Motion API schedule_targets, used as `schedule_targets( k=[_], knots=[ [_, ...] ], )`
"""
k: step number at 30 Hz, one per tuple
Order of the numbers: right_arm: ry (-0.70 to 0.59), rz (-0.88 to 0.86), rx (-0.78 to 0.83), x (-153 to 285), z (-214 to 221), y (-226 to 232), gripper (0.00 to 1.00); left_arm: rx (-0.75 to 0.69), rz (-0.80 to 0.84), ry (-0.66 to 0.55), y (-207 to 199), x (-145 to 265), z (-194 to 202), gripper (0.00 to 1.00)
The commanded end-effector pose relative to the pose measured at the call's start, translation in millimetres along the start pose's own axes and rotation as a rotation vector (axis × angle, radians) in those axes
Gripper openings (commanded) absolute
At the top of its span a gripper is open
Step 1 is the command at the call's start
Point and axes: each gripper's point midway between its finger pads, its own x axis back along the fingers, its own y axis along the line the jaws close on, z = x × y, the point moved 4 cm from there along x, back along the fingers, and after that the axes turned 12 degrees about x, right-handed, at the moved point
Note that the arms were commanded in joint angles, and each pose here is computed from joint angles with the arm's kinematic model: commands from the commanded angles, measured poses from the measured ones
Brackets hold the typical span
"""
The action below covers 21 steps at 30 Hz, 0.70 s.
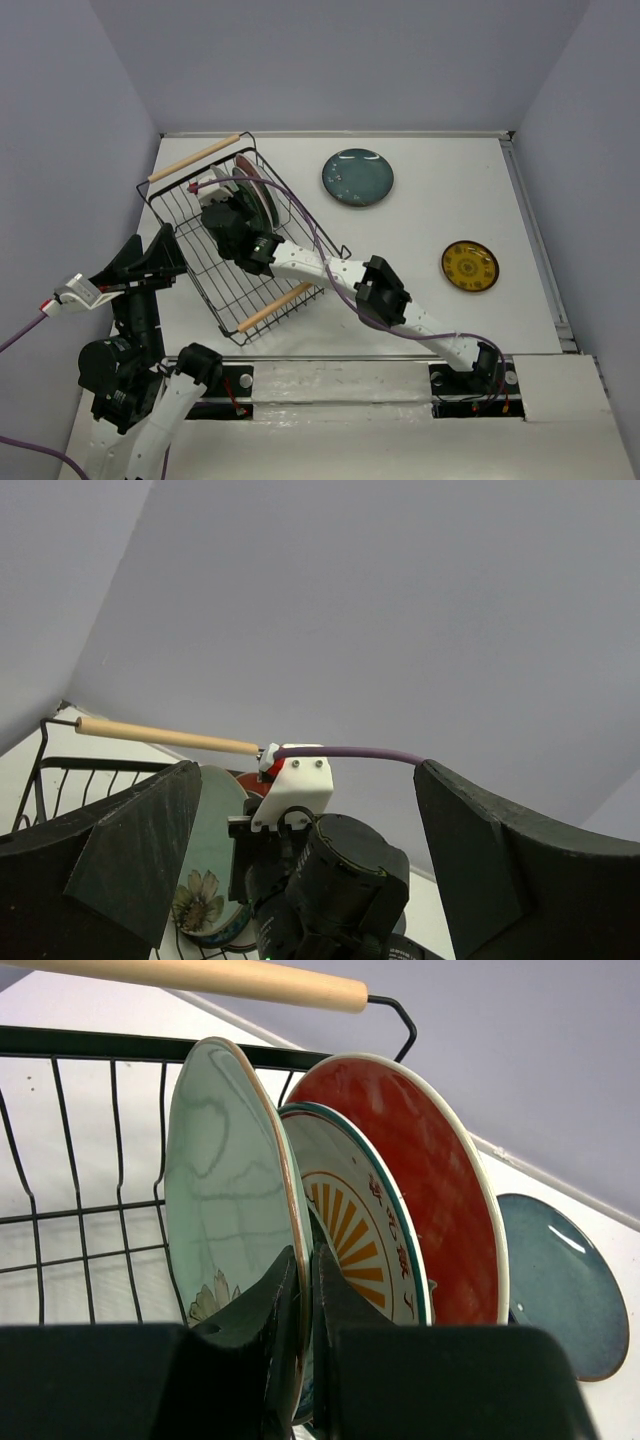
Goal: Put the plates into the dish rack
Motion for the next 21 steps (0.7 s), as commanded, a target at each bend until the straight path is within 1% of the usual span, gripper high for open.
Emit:
schedule_targets(
  k=[1, 2, 3, 4, 5, 6, 7, 8, 10, 11, 13, 15, 17, 18, 20, 21],
  knots=[
    [-0.073, 0.058, -0.172, 4, -35, -20, 0.07, 0.038, 0.028, -0.04, -8, 2, -13, 0.99],
    [-0.074, 0.055, -0.172, 4, -35, -20, 0.07, 0.037, 0.027, -0.041, -7, 2, -13, 0.99],
    [-0.076, 0.051, -0.174, 4, -34, -19, 0.09, 0.038, 0.028, -0.042, -8, 2, -13, 0.99],
    [-0.079, 0.045, -0.175, 4, -35, -19, 0.25, 0.036, 0.026, -0.039, -7, 2, -12, 0.99],
    [-0.081, 0.034, -0.179, 4, -35, -17, 0.34, 0.037, 0.027, -0.039, -7, 2, -12, 0.99],
    [-0.084, 0.028, -0.182, 5, -36, -18, 0.4, 0.037, 0.027, -0.039, -7, 2, -12, 0.99],
    [-0.093, 0.024, -0.196, 7, -44, -24, 0.51, 0.035, 0.027, -0.038, -7, 2, -12, 0.99],
    [-0.089, 0.013, -0.197, 8, -42, -23, 0.55, 0.038, 0.028, -0.039, -7, 2, -12, 0.99],
    [-0.101, -0.006, -0.211, 11, -49, -28, 0.59, 0.035, 0.028, -0.035, -7, 2, -12, 0.99],
    [-0.11, -0.011, -0.23, 14, -58, -38, 0.59, 0.035, 0.029, -0.033, -7, 2, -11, 0.99],
    [-0.111, -0.038, -0.236, 18, -62, -42, 0.59, 0.035, 0.03, -0.031, -8, 1, -11, 0.99],
    [-0.133, -0.07, -0.269, 26, -78, -57, 0.59, 0.032, 0.03, -0.026, -7, 1, -9, 0.99],
    [-0.137, -0.118, -0.274, 33, -80, -60, 0.6, 0.033, 0.03, -0.026, -8, 1, -9, 0.99],
    [-0.153, -0.165, -0.302, 42, -88, -70, 0.61, 0.032, 0.03, -0.024, -8, 1, -9, 0.99],
    [-0.166, -0.205, -0.342, 53, -97, -83, 0.63, 0.031, 0.03, -0.021, -8, 0, -8, 0.99],
    [-0.204, -0.231, -0.385, 66, -116, -107, 0.64, 0.031, 0.033, -0.019, -8, 0, -8, 0.99]
  ],
)
